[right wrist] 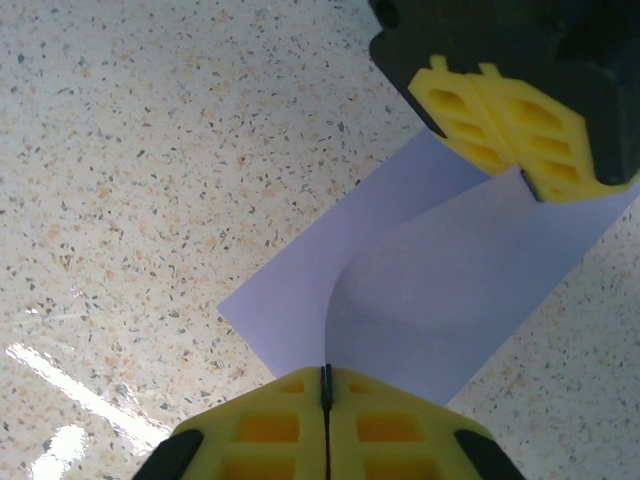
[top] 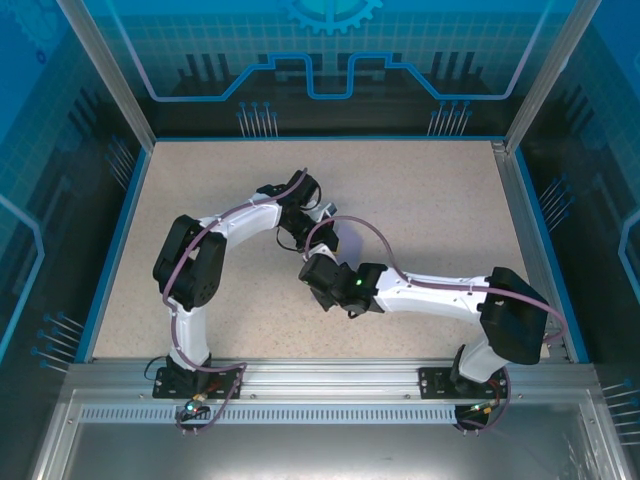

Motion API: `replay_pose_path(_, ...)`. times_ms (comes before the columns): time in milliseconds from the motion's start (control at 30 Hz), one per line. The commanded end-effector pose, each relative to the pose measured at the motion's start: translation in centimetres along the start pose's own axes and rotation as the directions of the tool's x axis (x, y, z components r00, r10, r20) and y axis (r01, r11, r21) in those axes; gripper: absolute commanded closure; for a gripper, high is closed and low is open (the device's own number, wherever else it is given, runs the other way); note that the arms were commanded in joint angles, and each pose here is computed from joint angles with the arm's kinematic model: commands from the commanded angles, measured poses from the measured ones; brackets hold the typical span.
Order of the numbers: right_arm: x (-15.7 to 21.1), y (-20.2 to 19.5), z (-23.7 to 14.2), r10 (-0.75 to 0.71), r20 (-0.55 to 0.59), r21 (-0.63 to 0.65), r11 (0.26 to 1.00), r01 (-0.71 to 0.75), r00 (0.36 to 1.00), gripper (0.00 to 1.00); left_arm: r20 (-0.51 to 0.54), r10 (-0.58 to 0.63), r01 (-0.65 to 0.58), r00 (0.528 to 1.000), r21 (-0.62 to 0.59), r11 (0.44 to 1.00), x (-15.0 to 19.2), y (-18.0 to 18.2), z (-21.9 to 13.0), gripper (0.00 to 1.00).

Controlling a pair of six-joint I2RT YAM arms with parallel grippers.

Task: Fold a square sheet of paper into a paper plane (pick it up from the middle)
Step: Fold the triangle a second time at the center of the table.

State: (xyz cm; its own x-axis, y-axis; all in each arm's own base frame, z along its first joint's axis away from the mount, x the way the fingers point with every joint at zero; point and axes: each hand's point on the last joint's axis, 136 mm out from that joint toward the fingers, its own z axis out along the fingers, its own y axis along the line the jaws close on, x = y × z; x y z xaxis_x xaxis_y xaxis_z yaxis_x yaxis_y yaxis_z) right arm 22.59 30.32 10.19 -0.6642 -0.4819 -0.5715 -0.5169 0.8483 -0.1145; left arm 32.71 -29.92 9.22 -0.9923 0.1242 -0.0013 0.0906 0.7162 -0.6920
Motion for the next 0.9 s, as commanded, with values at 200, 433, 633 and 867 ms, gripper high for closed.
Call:
replay_pose_path(200, -0.1, -0.4, -0.8, 0.079, 0.02, -0.107, 0.991, -0.077, 0.997, 0.98, 0.095, -0.047, 0.056, 0.994, -0.092, 0.994, -0.2, 0.7, -1.9, 0.64)
replay_pose_path(433, 0.8, -0.9, -0.3, 0.209, -0.01, -0.342, 0.918, -0.2, 0.978, 0.96, 0.293, -0.173, 0.22, 0.94, -0.137, 0.966, 0.3, 3.6, -5.4, 0.52)
replay_pose_path(633, 1.2, -1.9, 0.0, 0.286, -0.03, -0.431, 0.861, -0.27, 0.958, 0.96, 0.277, -0.224, 0.252, 0.934, -0.069, 0.965, 3.7, 3.7, -4.2, 0.67)
replay_pose_path(867, 2.1, -2.8, 0.5, 0.344, -0.049, -0.472, 0.82, -0.325, 0.938, 0.95, 0.177, -0.232, 0.242, 0.957, -0.038, 0.97, 6.7, 3.0, -0.3, 0.89)
